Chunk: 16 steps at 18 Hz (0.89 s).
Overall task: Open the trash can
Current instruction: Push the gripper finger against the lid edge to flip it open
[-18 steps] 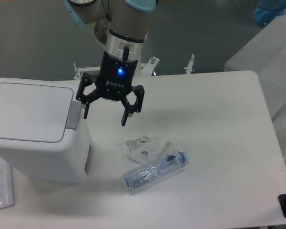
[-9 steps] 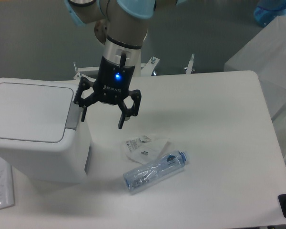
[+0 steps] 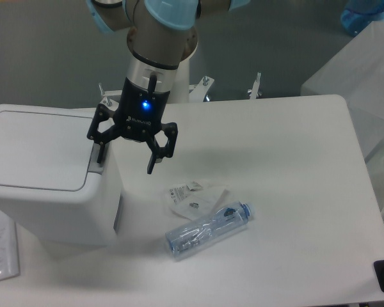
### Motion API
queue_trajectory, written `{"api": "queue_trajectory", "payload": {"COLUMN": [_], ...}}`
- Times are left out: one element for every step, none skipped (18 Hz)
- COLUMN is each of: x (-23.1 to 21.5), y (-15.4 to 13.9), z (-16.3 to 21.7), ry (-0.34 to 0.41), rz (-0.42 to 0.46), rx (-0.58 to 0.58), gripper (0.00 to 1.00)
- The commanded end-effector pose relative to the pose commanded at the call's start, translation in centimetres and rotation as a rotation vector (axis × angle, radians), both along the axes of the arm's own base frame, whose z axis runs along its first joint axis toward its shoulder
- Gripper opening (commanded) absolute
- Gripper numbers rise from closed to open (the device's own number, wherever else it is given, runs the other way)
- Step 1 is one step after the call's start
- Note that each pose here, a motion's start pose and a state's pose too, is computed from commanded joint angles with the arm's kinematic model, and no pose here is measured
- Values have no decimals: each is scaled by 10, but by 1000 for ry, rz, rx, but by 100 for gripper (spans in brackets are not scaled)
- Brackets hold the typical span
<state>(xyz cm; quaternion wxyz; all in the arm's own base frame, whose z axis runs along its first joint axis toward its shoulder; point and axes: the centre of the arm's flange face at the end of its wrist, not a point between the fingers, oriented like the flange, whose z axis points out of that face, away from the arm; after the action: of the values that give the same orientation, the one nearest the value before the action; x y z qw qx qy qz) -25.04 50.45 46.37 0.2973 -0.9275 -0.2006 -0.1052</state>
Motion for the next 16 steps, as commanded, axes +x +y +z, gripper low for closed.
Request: {"api": "queue_trajectory", "payload": {"x": [-1,-1,-1,-1,-2,-1,-2,-2,-2,-2,-2,-2,-2,-1,-2,-3], "y": [0,0,0,0,1,1,1,1,1,1,1,1,1,1,1,2], "z": [0,0,-1,-2,-2,-2,-2,-3,-3,-3,-3,-3,-3,-3,0,4], "ry": [0,0,-1,-1,-3,-2,-2,-4,-2,-3,-3,-2,-3,-2,2,6], "rz": [2,2,2,0,2,-1,0,2,1,0,0,1,0,-1,0,0], "rx": [0,0,-1,-2,-3,-3,-3,-4,-5,-4,-4,-5,-4,-3,1,8], "gripper": [100,100,100,100,100,100,100,100,100,100,100,100,100,100,100,100]}}
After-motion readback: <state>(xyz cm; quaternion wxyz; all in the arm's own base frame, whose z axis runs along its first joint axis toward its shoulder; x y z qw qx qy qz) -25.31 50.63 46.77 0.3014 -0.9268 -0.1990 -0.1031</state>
